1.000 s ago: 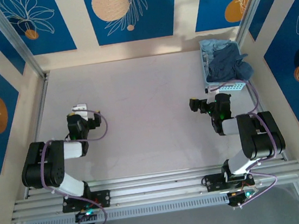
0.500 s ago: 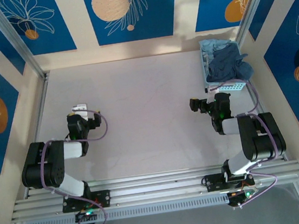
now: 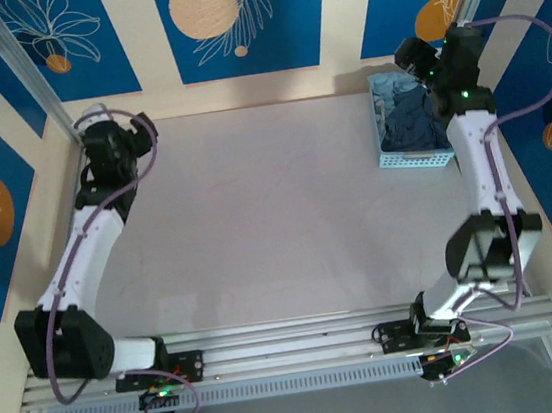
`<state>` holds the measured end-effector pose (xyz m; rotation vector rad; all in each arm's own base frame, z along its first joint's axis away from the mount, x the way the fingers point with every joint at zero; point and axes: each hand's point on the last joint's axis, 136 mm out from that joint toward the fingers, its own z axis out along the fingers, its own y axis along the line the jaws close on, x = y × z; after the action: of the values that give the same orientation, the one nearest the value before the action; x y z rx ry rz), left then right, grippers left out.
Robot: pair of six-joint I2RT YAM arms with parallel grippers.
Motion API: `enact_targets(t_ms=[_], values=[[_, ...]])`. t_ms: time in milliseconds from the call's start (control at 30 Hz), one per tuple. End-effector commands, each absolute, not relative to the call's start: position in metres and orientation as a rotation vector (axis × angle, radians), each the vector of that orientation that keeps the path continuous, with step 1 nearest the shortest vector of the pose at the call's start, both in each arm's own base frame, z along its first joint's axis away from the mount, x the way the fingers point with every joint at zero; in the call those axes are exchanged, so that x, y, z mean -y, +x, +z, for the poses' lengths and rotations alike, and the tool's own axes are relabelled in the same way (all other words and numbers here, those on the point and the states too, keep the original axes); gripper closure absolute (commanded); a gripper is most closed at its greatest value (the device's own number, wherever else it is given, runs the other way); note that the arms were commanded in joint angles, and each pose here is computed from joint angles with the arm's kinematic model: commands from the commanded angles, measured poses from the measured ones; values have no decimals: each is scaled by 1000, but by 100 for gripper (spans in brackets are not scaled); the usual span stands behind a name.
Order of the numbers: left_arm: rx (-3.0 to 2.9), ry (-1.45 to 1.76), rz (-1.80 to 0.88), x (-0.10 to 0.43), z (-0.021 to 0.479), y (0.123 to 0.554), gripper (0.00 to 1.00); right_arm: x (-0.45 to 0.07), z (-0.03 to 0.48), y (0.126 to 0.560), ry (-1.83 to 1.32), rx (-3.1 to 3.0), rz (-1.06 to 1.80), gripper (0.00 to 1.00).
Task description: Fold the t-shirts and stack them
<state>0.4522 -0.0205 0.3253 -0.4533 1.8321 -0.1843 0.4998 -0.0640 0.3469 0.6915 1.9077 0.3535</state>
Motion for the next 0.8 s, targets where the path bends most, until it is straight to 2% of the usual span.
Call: enact_targets(t_ms=[0,167,400,533,667,767], values=[[-2171,-368,-530,99,251,446,14,66,226,494,962,-2290,417,23],[-2264,-122,-685,177,252,434,26,73,183,533,960,-2377,516,26],[-2327,-28,-770,217,241,407,35,77,119,545,1119,-2473,512,34],[-2337,-28,-776,217,242,400,39,77,102,543,1181,-2486,496,55],[-2341,-10,-757,214,245,395,42,76,110,544,1148,-2464,436,85],[-2349,2,-743,213,245,393,43,74,120,544,1122,-2452,402,99]])
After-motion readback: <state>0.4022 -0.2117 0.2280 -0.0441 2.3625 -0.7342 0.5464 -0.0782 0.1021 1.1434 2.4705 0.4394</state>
